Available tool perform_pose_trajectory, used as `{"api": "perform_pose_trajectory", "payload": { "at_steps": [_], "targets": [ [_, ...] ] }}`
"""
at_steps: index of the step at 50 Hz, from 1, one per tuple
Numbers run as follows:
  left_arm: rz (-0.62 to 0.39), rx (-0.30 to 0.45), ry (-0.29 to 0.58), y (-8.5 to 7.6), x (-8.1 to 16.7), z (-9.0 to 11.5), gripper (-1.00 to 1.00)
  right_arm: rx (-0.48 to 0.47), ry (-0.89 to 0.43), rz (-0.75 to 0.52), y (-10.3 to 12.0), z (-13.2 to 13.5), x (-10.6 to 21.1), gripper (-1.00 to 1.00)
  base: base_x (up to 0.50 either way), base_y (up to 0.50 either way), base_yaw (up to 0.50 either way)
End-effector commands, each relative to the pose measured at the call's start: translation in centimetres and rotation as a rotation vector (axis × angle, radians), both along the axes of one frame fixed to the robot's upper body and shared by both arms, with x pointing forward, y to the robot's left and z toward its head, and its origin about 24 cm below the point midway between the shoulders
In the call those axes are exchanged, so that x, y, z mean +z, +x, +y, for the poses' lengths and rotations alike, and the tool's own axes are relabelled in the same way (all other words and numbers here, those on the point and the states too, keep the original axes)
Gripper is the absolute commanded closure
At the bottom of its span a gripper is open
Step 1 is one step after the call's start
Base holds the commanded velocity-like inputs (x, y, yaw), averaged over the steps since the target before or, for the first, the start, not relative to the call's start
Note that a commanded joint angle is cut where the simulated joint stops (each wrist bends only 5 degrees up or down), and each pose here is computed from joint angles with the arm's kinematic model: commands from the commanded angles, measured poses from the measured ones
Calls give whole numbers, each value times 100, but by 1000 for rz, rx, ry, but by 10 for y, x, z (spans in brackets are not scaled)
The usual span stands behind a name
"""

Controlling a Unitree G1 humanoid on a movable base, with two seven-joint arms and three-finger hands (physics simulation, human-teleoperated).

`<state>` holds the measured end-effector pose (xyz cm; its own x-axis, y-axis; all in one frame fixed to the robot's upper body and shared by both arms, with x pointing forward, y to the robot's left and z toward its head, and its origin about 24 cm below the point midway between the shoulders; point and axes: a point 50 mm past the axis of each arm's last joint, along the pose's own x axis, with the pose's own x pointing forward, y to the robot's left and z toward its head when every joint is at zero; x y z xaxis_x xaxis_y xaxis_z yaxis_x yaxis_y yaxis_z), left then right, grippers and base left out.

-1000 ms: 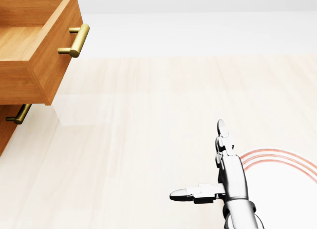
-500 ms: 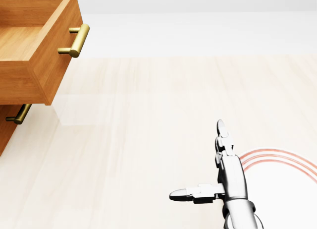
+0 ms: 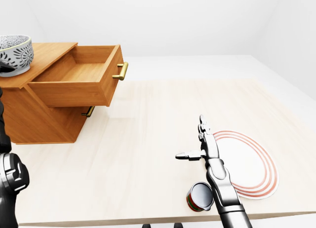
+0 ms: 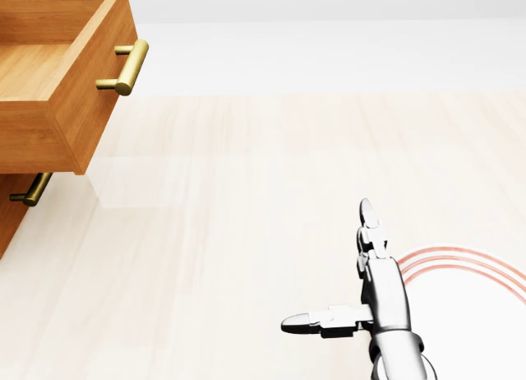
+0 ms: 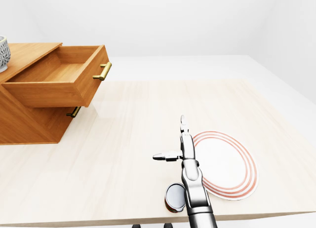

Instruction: Put the bowl on top of the cabinet.

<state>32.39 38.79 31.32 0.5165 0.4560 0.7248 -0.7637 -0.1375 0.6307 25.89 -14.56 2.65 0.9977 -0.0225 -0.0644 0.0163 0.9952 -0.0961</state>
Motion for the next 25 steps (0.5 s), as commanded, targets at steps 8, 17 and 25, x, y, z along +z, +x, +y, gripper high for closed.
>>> {"api": "perform_pose_trajectory", "payload": {
  "at_steps": [8, 17, 25],
  "targets": [
    [-558, -293, 161, -68, 66, -56, -100, -1, 0, 0, 0, 0, 0, -100, 0, 0, 0],
    [-787, -457, 259, -121, 81, -88, -100, -1, -2, -3, -2, 0, 2, -100, 0, 0, 0],
    [-883, -568, 315, -149, 77, -110, -100, 0, -2, -5, -2, 0, 2, -100, 0, 0, 0]
  ]
}}
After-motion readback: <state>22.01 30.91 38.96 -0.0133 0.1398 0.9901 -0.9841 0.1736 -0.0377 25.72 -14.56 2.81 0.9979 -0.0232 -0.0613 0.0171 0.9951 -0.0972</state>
